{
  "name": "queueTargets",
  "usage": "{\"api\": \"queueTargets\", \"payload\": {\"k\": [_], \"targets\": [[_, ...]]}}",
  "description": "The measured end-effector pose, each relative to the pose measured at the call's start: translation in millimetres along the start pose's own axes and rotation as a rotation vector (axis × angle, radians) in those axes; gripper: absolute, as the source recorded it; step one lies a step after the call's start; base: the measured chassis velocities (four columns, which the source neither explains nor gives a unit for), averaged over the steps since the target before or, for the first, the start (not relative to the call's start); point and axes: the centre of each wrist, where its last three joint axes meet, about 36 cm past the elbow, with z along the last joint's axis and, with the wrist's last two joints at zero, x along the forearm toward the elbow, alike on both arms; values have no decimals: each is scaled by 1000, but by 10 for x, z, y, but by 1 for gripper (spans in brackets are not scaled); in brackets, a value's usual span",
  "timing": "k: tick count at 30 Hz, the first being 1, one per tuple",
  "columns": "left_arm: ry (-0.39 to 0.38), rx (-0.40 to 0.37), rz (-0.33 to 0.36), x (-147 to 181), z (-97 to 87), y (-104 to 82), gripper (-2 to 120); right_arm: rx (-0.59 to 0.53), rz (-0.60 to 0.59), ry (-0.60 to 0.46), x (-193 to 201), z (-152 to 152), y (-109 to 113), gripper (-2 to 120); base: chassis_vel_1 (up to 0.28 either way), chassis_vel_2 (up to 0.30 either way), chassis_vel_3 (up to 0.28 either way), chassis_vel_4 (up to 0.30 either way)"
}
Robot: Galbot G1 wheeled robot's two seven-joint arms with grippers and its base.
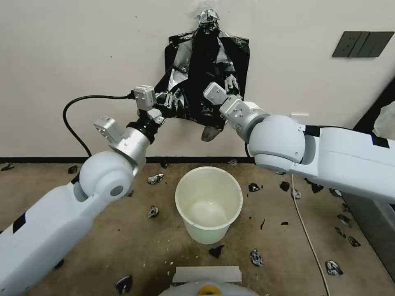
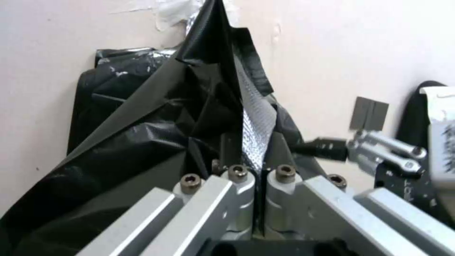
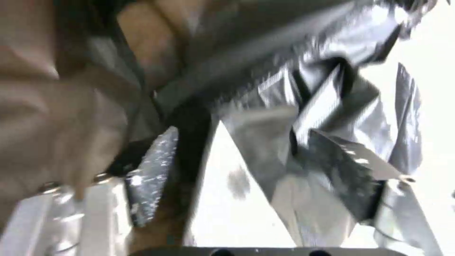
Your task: Place a trash bag onto the trash bin.
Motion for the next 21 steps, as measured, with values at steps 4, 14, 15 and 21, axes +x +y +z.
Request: {"api": "queueTargets", "payload": {"k": [4, 14, 15, 21], "targets": [[-1, 2, 5, 3, -1, -19, 0, -35, 13, 51, 22, 34, -1, 60, 0, 0, 0, 0], [1, 4, 17, 12, 10, -59, 0, -63, 93, 83, 21, 51, -9, 23, 0, 0, 0, 0], [3, 4, 17, 18, 17, -61, 0, -63, 106, 79, 15, 50, -20, 18, 0, 0, 0, 0], [12, -3, 3, 61, 54, -42, 0, -103, 149, 79, 8, 96, -95, 0, 0, 0, 0, 0]]}}
